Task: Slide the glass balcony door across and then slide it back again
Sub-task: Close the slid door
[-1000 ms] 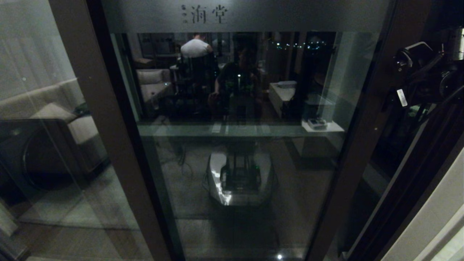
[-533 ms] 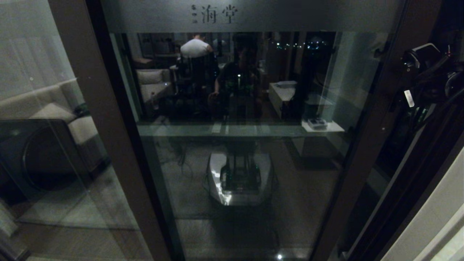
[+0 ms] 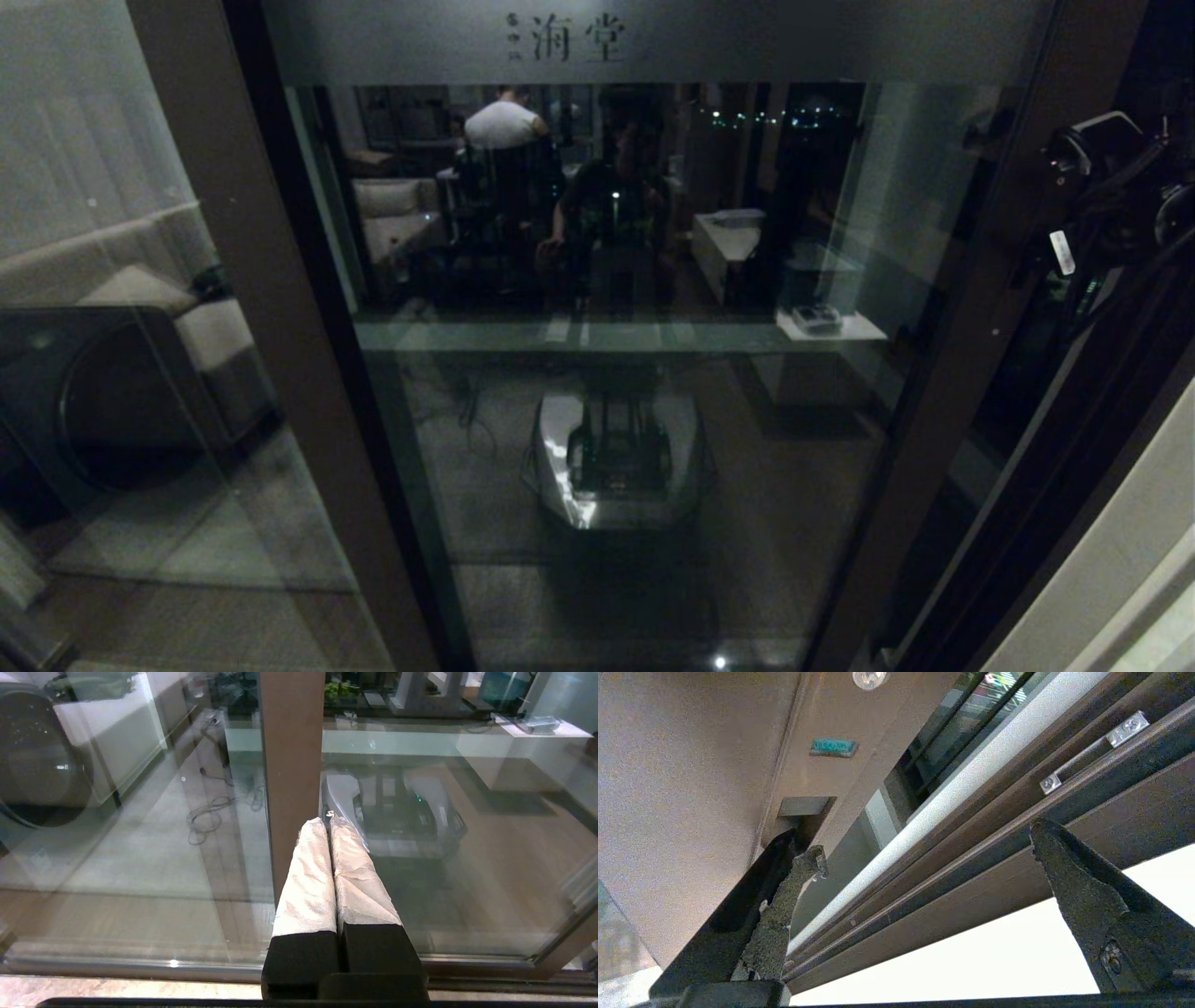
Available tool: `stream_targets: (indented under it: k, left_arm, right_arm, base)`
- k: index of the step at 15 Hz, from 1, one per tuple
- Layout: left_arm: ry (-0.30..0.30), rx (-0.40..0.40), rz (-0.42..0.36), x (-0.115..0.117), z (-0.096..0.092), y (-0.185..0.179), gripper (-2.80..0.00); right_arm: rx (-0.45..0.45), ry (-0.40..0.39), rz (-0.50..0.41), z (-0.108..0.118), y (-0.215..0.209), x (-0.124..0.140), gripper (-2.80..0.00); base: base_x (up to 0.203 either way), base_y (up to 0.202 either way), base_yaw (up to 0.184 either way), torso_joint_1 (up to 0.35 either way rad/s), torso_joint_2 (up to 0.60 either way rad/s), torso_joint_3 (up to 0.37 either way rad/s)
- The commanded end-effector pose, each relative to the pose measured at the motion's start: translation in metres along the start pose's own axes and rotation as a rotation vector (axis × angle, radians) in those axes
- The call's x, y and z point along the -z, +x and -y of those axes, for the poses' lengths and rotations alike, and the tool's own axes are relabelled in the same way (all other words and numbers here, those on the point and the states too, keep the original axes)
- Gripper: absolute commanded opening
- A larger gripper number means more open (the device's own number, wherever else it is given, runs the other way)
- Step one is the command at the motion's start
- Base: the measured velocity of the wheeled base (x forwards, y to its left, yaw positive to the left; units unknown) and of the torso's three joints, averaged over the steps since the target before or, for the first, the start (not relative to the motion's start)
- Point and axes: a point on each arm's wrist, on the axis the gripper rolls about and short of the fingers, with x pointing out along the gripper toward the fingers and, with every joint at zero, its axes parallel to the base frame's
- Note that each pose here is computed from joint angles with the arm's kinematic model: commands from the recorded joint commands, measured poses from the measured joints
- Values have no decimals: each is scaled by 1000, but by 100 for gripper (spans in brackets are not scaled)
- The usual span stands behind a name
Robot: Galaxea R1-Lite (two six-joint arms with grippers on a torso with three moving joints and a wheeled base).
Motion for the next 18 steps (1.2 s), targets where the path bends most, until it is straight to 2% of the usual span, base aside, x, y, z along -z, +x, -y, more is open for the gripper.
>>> stream_targets:
  k: [1,7,9,12,15,18]
  left_arm:
    - [0,0,-1,0,0,0,-280]
    - [0,0,0,0,0,0,-280]
    - [0,0,0,0,0,0,-280]
    - [0,0,-1,0,0,0,-280]
    - [0,0,0,0,0,0,-280]
    - [0,0,0,0,0,0,-280]
  right_arm:
    - [-27,15,41,5,-7,-6,0]
    - [-168,117,118,5,-20,-11,0]
    - [-178,200,117,7,-24,-12,0]
    - [-218,234,100,8,-30,-3,0]
    - [-270,361,77,4,-28,1,0]
    - [-251,391,72,12,-29,3,0]
  base:
    - [0,0,0,0,0,0]
    - [0,0,0,0,0,0]
    - [0,0,0,0,0,0]
    - [0,0,0,0,0,0]
    - [0,0,0,0,0,0]
    - [0,0,0,0,0,0]
